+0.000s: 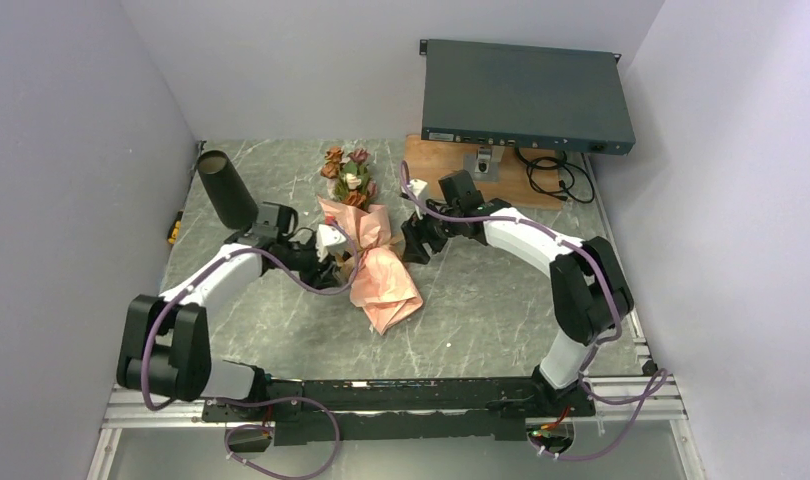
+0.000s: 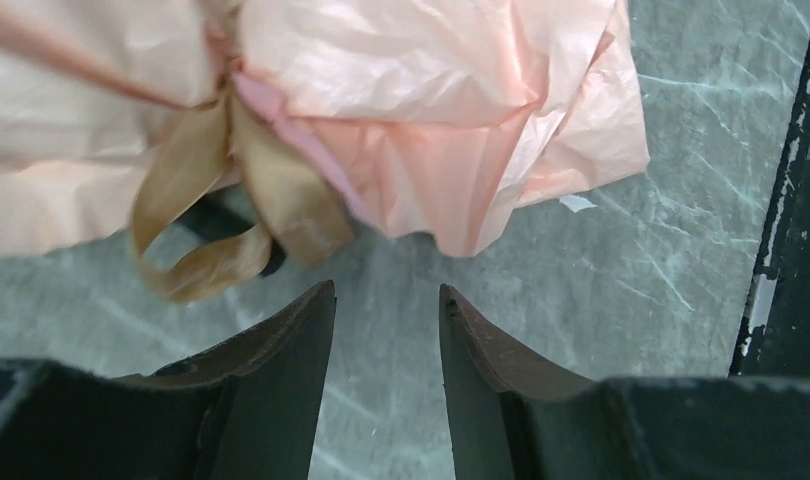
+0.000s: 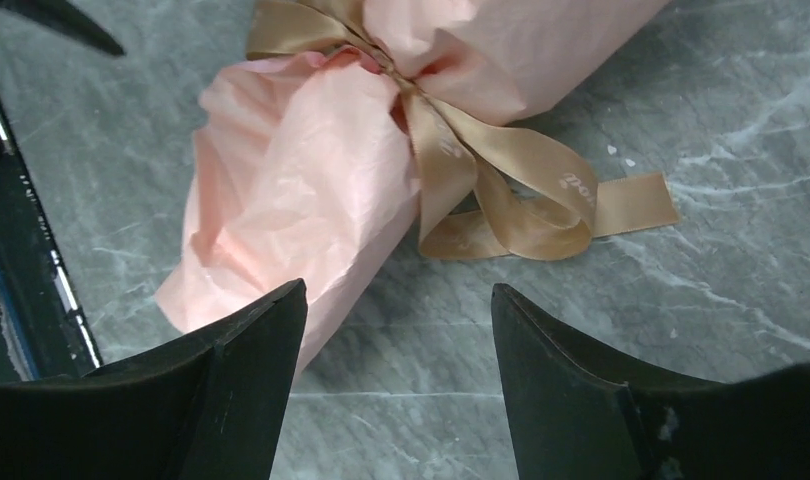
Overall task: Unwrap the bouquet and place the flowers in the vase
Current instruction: Adjust the fake flower at the center of the board, then untie the ribbon from the wrapping paper.
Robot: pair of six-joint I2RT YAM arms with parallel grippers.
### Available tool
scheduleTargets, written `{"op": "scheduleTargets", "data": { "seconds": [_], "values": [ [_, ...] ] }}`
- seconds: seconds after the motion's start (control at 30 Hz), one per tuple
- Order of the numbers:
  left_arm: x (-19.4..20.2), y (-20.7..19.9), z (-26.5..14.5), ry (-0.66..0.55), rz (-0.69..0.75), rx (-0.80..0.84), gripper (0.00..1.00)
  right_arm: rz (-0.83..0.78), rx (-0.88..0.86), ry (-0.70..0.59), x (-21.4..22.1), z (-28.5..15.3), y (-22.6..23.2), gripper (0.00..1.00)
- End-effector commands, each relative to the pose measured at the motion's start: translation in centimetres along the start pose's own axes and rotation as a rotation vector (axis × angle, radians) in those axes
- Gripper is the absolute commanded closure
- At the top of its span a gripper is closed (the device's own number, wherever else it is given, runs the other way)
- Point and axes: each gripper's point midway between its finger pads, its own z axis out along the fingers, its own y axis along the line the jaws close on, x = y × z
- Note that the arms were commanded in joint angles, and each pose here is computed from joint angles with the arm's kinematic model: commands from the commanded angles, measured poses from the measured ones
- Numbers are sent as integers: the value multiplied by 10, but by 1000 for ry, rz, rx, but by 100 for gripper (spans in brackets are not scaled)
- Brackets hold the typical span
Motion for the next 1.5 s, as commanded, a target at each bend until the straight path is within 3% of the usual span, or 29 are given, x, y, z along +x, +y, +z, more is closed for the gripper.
{"op": "scheduleTargets", "data": {
  "seconds": [0.0,0.37,0.73,0.93,1.1,1.3,1.47],
  "values": [
    [-8,9,26,12,99,9,52,5,40,11,-8,5,-14,29],
    [7,35,57,77,99,-57,54,34,38,97,15,22,-26,27],
    [16,27,19,76,85,-36,59,39,42,137,30,25,-28,32],
    [4,33,43,43,74,-21,53,67,28,132,31,27,-25,32],
    [-5,39,63,27,89,-27,55,76,23,130,33,28,-24,34],
    [-11,55,69,25,110,-88,63,86,21,132,34,30,-25,39],
    [-26,53,61,8,117,-79,83,87,17,148,38,30,-24,56]
  ]
}}
